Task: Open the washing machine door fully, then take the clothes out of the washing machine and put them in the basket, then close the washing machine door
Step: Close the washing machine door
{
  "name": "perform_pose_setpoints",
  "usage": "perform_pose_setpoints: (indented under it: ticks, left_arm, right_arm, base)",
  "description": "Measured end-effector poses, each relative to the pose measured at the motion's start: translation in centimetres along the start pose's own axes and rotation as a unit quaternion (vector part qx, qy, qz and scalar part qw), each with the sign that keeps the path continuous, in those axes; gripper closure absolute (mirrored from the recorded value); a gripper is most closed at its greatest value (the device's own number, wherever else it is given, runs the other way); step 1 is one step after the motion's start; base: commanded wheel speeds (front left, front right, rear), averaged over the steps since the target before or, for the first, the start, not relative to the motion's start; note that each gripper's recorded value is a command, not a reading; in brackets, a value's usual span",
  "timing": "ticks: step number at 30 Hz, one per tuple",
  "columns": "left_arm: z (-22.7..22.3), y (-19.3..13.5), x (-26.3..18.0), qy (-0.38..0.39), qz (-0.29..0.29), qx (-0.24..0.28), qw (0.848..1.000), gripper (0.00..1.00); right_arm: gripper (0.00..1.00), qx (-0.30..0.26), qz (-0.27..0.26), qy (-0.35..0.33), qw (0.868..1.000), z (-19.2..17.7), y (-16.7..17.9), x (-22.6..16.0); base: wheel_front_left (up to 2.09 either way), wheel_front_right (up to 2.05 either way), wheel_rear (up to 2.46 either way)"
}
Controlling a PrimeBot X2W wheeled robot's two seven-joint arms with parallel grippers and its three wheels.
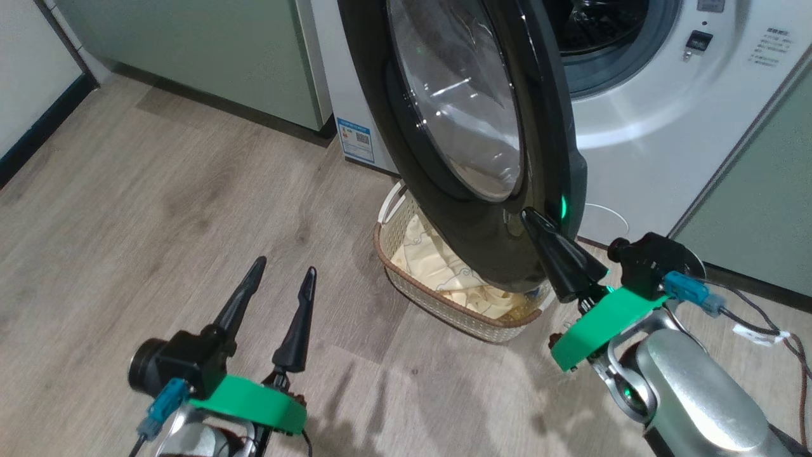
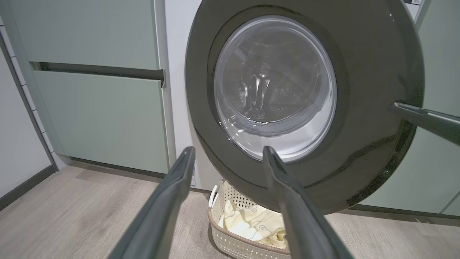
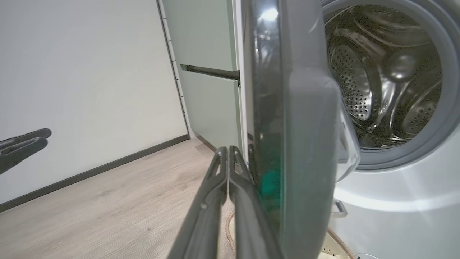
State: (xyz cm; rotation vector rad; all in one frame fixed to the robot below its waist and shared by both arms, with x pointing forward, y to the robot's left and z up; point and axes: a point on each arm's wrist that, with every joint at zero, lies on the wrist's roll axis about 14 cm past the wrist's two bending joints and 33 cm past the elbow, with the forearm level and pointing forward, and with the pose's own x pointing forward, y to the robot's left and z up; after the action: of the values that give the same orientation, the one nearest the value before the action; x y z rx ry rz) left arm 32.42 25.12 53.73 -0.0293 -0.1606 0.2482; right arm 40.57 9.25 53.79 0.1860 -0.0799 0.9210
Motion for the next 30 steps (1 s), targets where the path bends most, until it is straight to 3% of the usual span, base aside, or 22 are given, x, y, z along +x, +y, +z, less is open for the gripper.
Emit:
perform_pose_setpoints:
  ticks: [12, 30]
  left_arm:
    - [-0.5, -0.6, 0.8, 0.004, -0.004, 0.004, 1.000, 0.00]
    - [-1.6, -2.3, 4.0, 0.009, -0.013, -0.006, 1.000, 0.00]
  right_arm:
    - [1.00, -0.002, -0.034, 0.004, 0.999, -0.4, -3.2, 0.1]
    - [1.00, -0.056, -0.122, -0.013, 0.991, 1.3, -14.9, 2.4]
  base:
    - [0.00, 0.00, 0.00]
    - [0.00, 0.00, 0.00]
